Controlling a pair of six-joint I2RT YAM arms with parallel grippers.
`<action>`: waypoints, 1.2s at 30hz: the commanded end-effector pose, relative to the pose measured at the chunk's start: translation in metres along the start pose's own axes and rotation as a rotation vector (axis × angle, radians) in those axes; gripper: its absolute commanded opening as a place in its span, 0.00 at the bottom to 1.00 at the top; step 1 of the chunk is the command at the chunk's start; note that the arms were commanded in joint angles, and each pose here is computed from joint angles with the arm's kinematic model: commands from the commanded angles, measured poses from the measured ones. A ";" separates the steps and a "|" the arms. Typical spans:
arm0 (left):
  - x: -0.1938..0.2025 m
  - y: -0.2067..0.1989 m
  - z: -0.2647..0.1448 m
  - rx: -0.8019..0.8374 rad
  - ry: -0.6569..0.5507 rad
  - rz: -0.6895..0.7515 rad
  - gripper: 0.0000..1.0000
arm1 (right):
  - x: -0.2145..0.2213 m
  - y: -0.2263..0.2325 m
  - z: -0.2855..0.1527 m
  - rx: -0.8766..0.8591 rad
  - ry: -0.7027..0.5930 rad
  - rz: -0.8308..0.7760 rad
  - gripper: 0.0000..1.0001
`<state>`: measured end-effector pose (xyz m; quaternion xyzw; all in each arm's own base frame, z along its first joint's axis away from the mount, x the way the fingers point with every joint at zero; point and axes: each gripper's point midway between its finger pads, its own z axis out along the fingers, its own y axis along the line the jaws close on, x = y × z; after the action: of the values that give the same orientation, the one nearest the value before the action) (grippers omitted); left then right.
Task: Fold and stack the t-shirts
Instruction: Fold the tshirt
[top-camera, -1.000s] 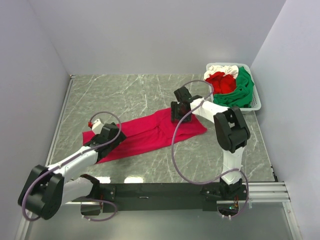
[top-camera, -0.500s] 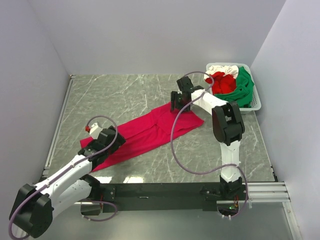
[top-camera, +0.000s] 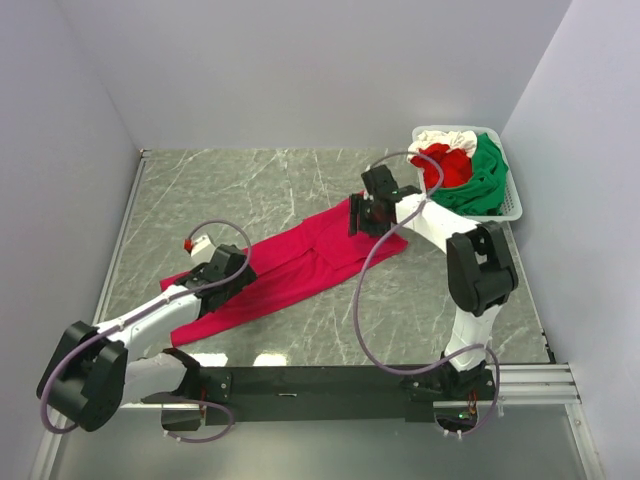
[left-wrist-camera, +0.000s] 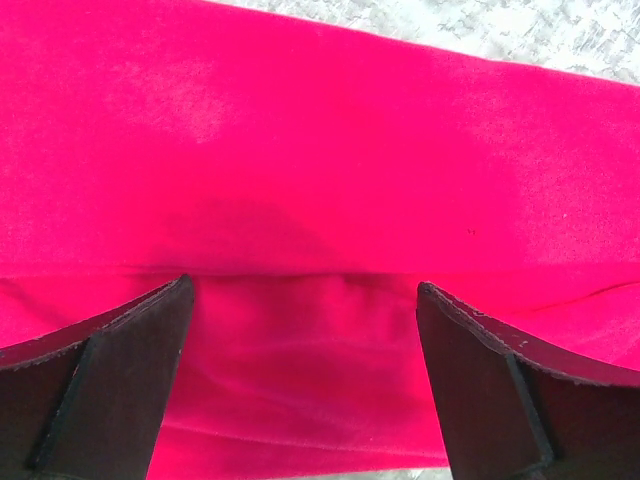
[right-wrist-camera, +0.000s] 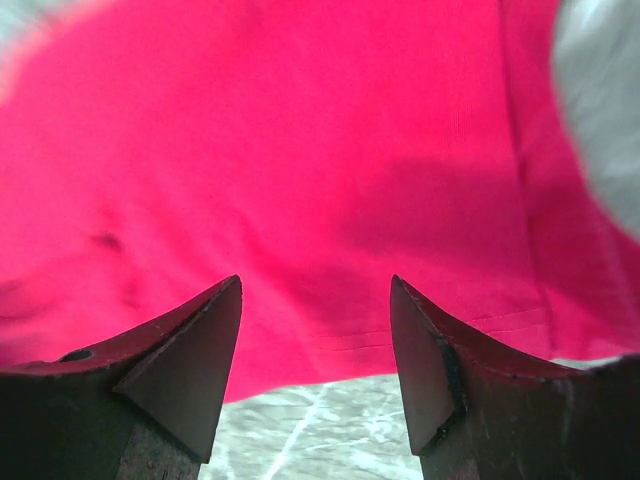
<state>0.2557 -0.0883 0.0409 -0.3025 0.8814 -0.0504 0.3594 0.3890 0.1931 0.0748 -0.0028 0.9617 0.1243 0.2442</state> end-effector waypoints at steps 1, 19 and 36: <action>-0.004 -0.016 0.003 0.050 -0.022 -0.003 0.99 | 0.026 -0.010 0.021 0.038 0.071 0.017 0.68; 0.056 -0.010 -0.024 0.157 0.090 -0.158 0.99 | -0.002 -0.030 0.074 0.032 0.160 0.076 0.68; 0.153 -0.118 -0.094 0.428 0.322 0.001 0.99 | -0.111 -0.026 0.116 0.047 0.046 0.129 0.68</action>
<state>0.1822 -0.2529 0.0452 -0.2266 0.8895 -0.2577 0.3017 0.5382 0.2041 0.0324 0.0437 0.9639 0.1285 0.2289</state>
